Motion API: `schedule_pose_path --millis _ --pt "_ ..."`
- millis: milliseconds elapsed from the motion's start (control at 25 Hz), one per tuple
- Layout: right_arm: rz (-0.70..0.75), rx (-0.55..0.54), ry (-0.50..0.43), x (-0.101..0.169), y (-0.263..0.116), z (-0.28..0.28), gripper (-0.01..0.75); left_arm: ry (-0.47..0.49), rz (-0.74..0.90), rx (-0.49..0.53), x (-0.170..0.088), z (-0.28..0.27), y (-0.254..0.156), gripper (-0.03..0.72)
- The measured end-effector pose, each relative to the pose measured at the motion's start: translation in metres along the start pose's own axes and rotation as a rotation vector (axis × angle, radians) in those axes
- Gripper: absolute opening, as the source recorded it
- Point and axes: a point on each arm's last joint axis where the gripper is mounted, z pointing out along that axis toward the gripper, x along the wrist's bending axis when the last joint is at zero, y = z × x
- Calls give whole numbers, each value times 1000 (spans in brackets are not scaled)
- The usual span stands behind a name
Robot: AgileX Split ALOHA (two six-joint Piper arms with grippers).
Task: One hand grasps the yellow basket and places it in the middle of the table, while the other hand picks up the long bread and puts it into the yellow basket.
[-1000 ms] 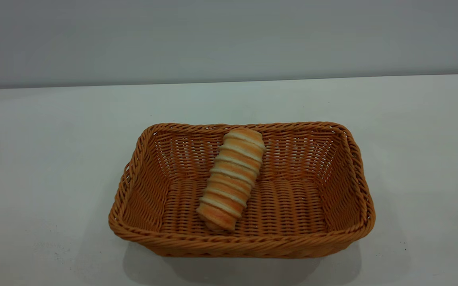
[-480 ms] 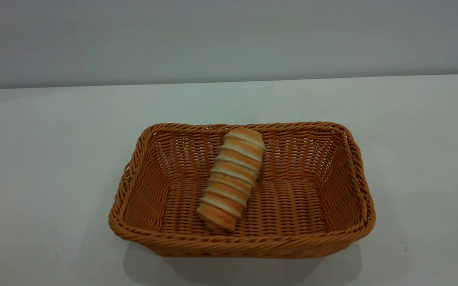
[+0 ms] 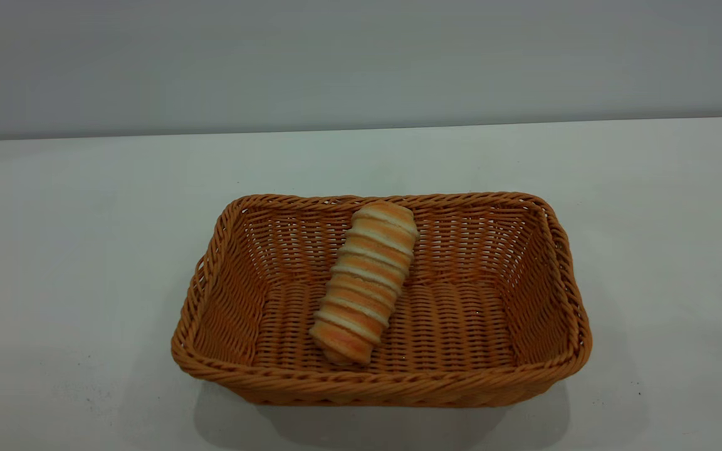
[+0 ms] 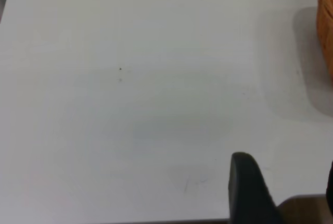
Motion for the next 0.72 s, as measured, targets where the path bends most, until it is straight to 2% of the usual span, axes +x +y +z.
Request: schedule_pose_path --millis 720 --pt "6 1 -9 0 0 0 559 2 -2 0 0 0 0 418"
